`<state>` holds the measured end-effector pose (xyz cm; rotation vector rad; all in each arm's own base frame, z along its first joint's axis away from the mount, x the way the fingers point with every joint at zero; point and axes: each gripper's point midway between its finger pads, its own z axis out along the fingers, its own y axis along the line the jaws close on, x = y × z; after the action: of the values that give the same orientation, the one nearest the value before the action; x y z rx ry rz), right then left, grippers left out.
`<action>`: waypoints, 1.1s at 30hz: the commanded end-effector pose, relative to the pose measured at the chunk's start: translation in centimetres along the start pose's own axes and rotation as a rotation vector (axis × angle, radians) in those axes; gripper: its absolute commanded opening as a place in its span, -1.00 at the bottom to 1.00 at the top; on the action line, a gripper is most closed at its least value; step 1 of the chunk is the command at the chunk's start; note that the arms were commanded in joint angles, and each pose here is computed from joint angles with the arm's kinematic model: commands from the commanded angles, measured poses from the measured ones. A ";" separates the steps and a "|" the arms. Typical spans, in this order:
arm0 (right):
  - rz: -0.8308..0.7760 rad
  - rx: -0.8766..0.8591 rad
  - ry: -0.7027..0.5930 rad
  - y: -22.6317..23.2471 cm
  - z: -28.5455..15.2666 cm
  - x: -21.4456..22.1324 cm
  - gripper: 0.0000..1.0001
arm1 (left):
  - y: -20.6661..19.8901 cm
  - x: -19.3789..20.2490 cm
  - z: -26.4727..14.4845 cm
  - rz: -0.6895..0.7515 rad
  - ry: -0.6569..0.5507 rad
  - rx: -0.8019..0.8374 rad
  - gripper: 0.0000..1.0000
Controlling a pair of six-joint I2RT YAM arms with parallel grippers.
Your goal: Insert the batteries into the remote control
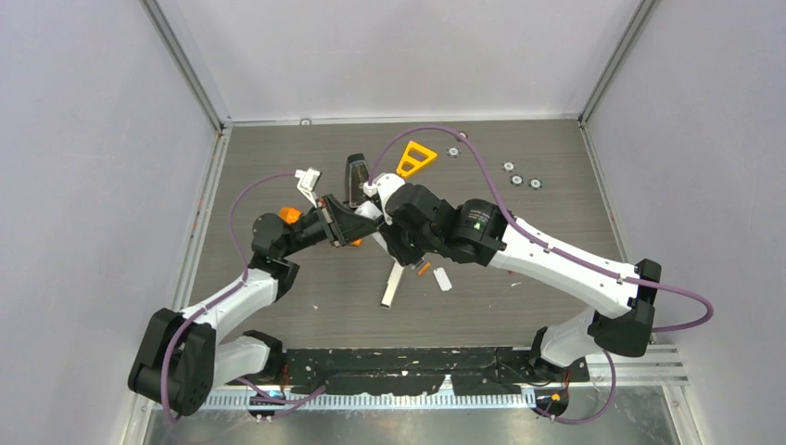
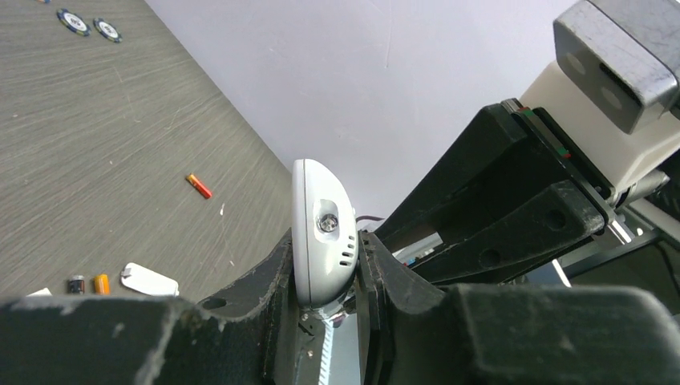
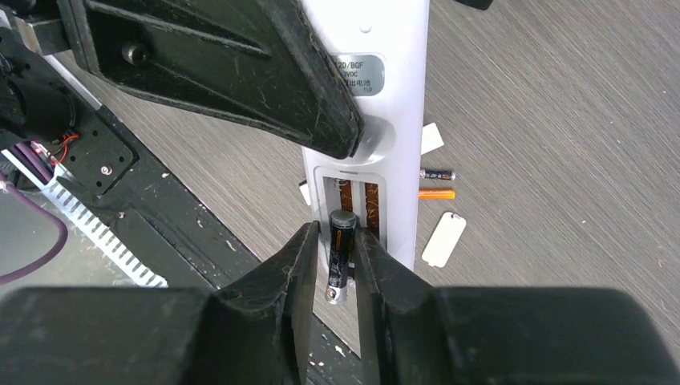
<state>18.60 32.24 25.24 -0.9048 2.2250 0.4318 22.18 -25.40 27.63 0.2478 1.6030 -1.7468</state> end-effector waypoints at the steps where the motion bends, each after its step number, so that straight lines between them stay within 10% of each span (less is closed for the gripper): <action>1: 0.062 0.044 -0.116 -1.0 -1.0 -3.2 -0.45 | -2.3 -1.6 0.7 -0.008 -0.024 0.067 -1.00; 33: 0.149 0.093 -0.191 -2.5 -1.0 -5.4 -0.56 | -1.6 -1.0 0.1 -0.344 -0.026 0.049 -1.00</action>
<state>20.44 32.90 27.75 -0.7369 2.1936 0.4929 23.85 -25.31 27.70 -0.1511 1.7168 -1.9880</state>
